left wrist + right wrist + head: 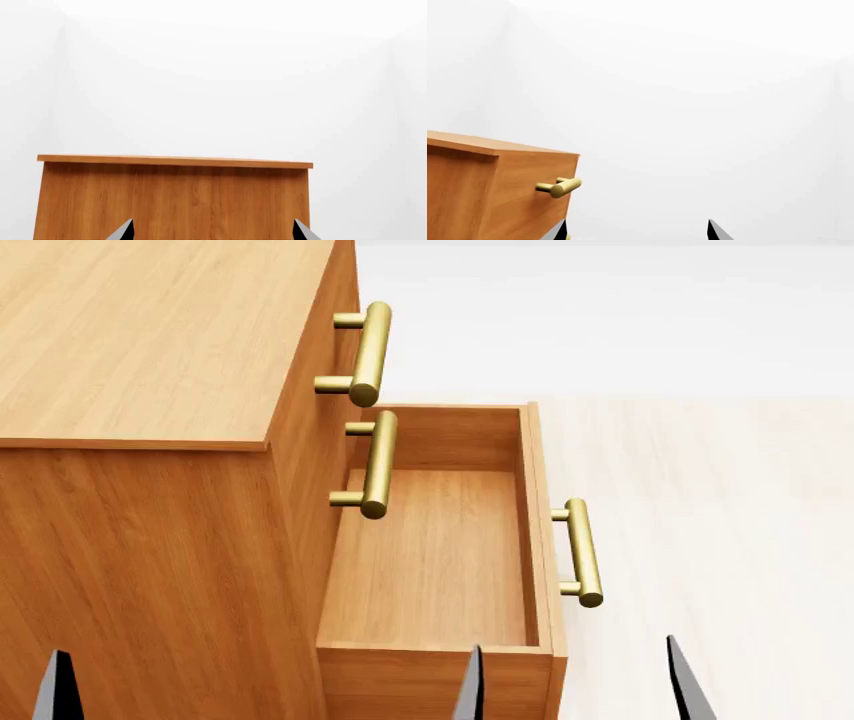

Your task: Close the bottom drawer of the cabinet.

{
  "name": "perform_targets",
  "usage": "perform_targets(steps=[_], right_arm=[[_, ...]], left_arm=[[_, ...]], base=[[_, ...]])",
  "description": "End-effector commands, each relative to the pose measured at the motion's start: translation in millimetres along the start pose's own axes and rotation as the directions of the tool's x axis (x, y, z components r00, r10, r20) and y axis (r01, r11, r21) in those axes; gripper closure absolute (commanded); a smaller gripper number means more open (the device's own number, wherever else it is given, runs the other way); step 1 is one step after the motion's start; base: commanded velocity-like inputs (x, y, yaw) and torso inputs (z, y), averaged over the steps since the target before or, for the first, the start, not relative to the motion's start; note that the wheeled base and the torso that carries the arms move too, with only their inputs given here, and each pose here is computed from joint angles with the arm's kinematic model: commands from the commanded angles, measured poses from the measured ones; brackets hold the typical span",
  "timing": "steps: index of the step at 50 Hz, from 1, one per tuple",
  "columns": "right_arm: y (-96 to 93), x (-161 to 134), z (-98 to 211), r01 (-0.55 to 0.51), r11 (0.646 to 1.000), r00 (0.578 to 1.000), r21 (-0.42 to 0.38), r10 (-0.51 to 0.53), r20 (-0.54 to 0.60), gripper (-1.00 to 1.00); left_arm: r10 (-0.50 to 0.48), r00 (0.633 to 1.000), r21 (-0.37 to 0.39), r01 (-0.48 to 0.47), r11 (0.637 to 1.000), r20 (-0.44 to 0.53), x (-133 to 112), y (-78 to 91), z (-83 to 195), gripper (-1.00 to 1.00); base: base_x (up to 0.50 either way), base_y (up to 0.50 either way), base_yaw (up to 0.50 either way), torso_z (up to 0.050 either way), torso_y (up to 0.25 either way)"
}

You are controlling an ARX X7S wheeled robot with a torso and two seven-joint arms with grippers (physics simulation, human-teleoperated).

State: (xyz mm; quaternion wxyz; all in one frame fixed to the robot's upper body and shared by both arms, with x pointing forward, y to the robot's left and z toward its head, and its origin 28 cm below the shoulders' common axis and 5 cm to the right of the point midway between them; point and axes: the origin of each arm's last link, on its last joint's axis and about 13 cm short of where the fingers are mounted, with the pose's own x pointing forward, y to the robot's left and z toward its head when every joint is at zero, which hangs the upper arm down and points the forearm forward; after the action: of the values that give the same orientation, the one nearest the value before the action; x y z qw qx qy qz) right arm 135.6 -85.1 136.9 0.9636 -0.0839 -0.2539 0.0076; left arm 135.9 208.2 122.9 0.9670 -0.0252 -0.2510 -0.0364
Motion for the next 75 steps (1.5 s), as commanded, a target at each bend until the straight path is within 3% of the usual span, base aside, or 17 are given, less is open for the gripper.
perform_targets(steps=[1, 15, 22, 35, 45, 50, 64, 72, 75], right_arm=[[-7.3, 1.6, 2.6, 0.021, 0.999, 1.000, -0.033, -0.022, -0.012, -1.00], [-27.2, 2.5, 7.1, 0.044, 0.993, 0.998, -0.105, -0.048, -0.043, -1.00], [-37.6, 4.2, 4.6, 0.055, 0.995, 0.996, -0.082, -0.061, -0.072, -1.00], [-60.3, -3.1, 7.8, 0.170, 0.971, 0.978, -0.167, -0.187, -0.090, -1.00], [-69.0, -8.6, 8.4, 0.174, 0.966, 0.975, -0.189, -0.196, -0.107, -1.00], [-75.3, -5.3, -2.0, 0.178, 0.974, 0.971, -0.137, -0.197, -0.133, -1.00], [-89.4, 10.9, -26.0, 0.192, 0.977, 0.958, -0.097, -0.208, -0.197, -1.00], [-97.9, 16.1, -38.9, 0.224, 0.974, 0.945, 0.022, -0.211, -0.248, -1.00], [-101.4, 16.8, -45.4, 0.223, 0.975, 0.941, 0.021, -0.210, -0.267, -1.00]], left_arm=[[0.001, 1.000, -0.003, -0.001, 1.000, -0.004, -1.5, 0.2, -0.8, -1.00], [-0.002, 1.000, -0.006, 0.002, 1.000, -0.013, -4.5, -2.7, -5.0, -1.00], [-0.006, 1.000, -0.005, 0.006, 1.000, -0.017, -8.2, -5.2, -6.0, -1.00], [0.001, 1.000, -0.002, -0.001, 1.000, -0.017, -11.0, -4.0, -4.1, -1.00], [0.000, 1.000, -0.003, 0.000, 1.000, -0.019, -11.9, -4.3, -4.2, -1.00], [-0.002, 1.000, -0.004, 0.002, 1.000, -0.020, -11.5, -4.8, -5.0, -1.00], [-0.008, 1.000, -0.006, 0.007, 1.000, -0.022, -10.3, -5.5, -6.0, -1.00], [-0.007, 1.000, -0.004, 0.007, 1.000, -0.024, -9.8, -5.3, -6.6, -1.00], [-0.005, 1.000, -0.003, 0.005, 1.000, -0.025, -9.9, -5.3, -6.7, -1.00]], base=[[0.00, 0.00, 0.00, 0.000, 0.000], [0.00, 0.00, 0.00, 0.000, 0.000], [0.00, 0.00, 0.00, 0.000, 0.000], [0.00, 0.00, 0.00, 0.000, 0.000], [0.00, 0.00, 0.00, 0.000, 0.000], [0.00, 0.00, 0.00, 0.000, 0.000], [0.00, 0.00, 0.00, 0.000, 0.000], [0.00, 0.00, 0.00, 0.000, 0.000], [0.00, 0.00, 0.00, 0.000, 0.000]])
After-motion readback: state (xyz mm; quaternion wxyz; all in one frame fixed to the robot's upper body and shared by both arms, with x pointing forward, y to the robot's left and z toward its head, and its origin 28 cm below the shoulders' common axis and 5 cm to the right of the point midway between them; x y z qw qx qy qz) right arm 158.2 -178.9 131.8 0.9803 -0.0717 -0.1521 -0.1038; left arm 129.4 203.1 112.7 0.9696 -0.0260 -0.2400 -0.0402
